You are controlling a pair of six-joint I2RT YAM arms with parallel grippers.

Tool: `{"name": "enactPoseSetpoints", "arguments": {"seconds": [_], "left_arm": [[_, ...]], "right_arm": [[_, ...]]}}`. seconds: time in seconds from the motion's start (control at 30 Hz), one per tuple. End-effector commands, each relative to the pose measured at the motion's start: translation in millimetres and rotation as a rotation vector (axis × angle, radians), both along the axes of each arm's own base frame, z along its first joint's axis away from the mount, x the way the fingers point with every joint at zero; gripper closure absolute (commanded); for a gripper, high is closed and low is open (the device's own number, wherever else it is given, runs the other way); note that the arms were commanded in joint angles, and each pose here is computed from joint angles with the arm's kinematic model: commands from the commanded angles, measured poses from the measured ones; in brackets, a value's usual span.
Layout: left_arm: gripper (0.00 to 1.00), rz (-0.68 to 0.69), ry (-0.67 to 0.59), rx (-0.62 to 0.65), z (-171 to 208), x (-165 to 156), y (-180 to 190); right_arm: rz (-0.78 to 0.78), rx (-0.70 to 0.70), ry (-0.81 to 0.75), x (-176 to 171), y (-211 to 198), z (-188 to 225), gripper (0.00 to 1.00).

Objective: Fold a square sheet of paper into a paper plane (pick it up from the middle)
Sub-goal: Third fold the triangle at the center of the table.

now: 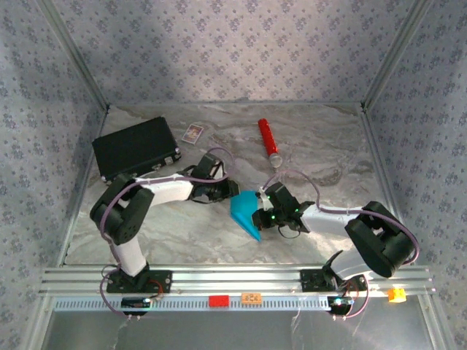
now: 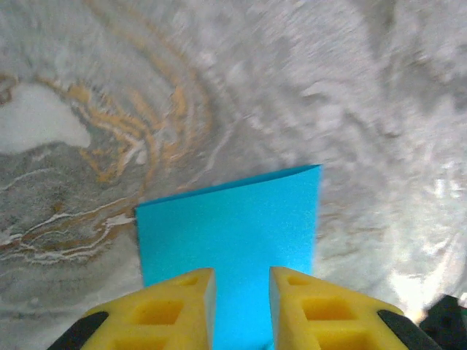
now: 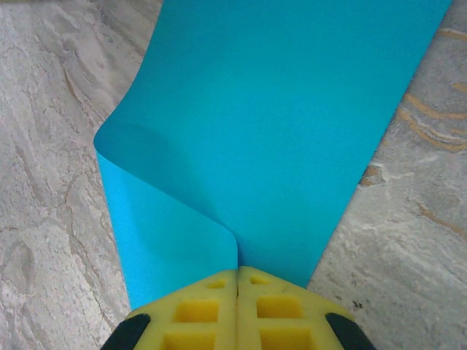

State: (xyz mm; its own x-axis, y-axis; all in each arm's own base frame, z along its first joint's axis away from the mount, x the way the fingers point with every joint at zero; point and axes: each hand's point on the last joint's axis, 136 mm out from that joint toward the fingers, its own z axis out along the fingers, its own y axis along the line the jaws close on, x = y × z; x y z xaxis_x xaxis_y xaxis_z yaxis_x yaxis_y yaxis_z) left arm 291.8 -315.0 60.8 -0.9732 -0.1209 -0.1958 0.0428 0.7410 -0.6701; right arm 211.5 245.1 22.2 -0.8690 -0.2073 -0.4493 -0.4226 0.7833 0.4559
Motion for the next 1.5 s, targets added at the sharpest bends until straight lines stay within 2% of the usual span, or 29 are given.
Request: {"name": "enactPoseSetpoints", "arguments": {"seconds": [0.0,0.17,0.37,0.7,0.97,1.23,1.47], "left_arm": [[0.75,0.016,-0.042,-0.052,25,-3,2],[0.86,0.01,-0.024,-0.139,32,-24,-3],[1.0,-0.038,0.027,-0.294,31,-58,-27],[1.0,-0.031,0.086,-0.337,12,-72,-34],[1.0,-0.026,0.139,-0.274,-12,-79,-32],[1.0,-0.035,0.153,-0.267,-17,-86,-33],[1.0,-0.018,0.176,-0.205,-33,-88,-25]], "right_arm": [[-0.024,-0.025,0.013,-1,-6,-8,1.0],[-0.028,-0.026,0.013,-1,-7,-9,1.0],[-0.034,-0.028,0.013,0,-7,-9,1.0],[-0.039,-0.029,0.016,-1,-8,-10,1.0],[-0.04,-0.029,0.014,0,-8,-9,1.0],[-0.042,-0.03,0.013,-1,-9,-9,1.0],[-0.046,-0.031,0.013,0,-9,-10,1.0]]}}
